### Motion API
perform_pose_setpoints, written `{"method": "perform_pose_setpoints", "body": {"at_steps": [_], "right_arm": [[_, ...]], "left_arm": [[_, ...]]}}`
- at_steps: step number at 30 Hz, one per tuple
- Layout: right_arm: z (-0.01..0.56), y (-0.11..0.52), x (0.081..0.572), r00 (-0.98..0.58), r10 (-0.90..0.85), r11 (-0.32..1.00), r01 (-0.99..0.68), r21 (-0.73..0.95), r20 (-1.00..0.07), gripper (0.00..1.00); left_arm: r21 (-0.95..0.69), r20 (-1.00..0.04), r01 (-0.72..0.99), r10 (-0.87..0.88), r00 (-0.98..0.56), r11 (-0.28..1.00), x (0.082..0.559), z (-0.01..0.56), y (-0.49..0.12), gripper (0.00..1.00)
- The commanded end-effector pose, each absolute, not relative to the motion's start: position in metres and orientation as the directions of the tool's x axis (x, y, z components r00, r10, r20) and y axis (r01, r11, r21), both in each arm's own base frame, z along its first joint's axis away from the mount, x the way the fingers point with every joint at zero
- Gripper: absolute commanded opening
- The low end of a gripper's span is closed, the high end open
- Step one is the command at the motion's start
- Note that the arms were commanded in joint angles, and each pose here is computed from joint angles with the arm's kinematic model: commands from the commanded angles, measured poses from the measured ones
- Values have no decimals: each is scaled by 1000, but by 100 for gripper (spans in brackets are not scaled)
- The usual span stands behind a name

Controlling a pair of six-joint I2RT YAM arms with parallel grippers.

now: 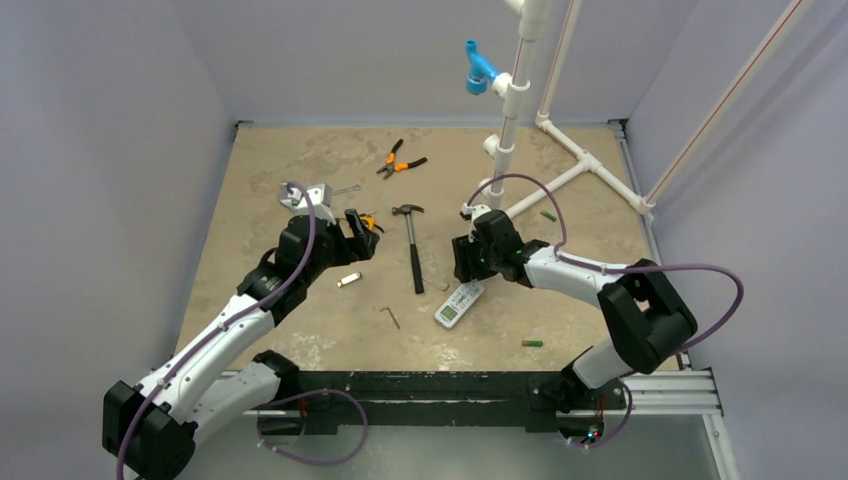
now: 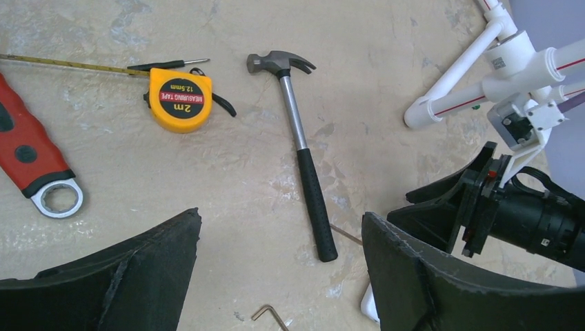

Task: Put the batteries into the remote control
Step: Pick up the remote control from the center of the board.

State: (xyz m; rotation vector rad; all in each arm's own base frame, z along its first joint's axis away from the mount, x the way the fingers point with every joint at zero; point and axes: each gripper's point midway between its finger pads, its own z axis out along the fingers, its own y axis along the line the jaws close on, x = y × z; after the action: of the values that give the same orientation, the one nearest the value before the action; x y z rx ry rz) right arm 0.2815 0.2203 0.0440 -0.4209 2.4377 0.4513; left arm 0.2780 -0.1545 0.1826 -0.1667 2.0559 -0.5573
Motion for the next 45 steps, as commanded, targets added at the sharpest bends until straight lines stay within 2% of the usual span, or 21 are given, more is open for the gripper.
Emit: {"method": "perform_pose_setpoints", "body": {"at_steps": [1,9,14,17,21,24,27,30,34,37,40,45], "right_arm": [[41,223,281,-765,-239,897,-410,166,-598,53],[31,195,245,-796,-331,923,-385,3,-506,49],[28,183,216,-841,-324,935,-353,-15,-433,46],[24,184,197,-871,-311,940,-340,8,-379,43],[23,188,173,-890,-294,940,-336,66,-348,43],[30,203,155,-893,-287,915,-363,178,-346,43],[44,211,149,-875,-292,886,-399,235,-386,44],[63,204,163,-834,-260,896,-396,200,-486,49],[89,210,170,-780,-228,870,-432,237,-583,68],[89,219,161,-781,-219,847,-450,283,-585,74],[83,226,146,-764,-227,851,-457,258,-603,79],[65,226,131,-775,-222,876,-425,228,-592,82]], "left_arm": [[-463,-793,165,-323,-517,871,282,191,-166,84],[-469,-786,173,-320,-530,866,282,187,-170,83],[-470,-787,176,-320,-528,865,283,188,-171,83],[-470,-786,178,-318,-531,864,283,188,-172,83],[-472,-784,182,-316,-534,862,283,188,-173,83],[-474,-783,186,-315,-536,861,283,188,-174,83],[-476,-783,189,-316,-536,859,282,189,-174,83],[-477,-783,190,-317,-536,858,282,190,-174,83],[-479,-782,190,-319,-535,857,280,192,-173,82],[-479,-784,188,-321,-531,857,279,195,-172,82],[-478,-781,185,-319,-537,859,279,197,-172,82],[-488,-771,182,-324,-548,853,277,196,-174,82]]}}
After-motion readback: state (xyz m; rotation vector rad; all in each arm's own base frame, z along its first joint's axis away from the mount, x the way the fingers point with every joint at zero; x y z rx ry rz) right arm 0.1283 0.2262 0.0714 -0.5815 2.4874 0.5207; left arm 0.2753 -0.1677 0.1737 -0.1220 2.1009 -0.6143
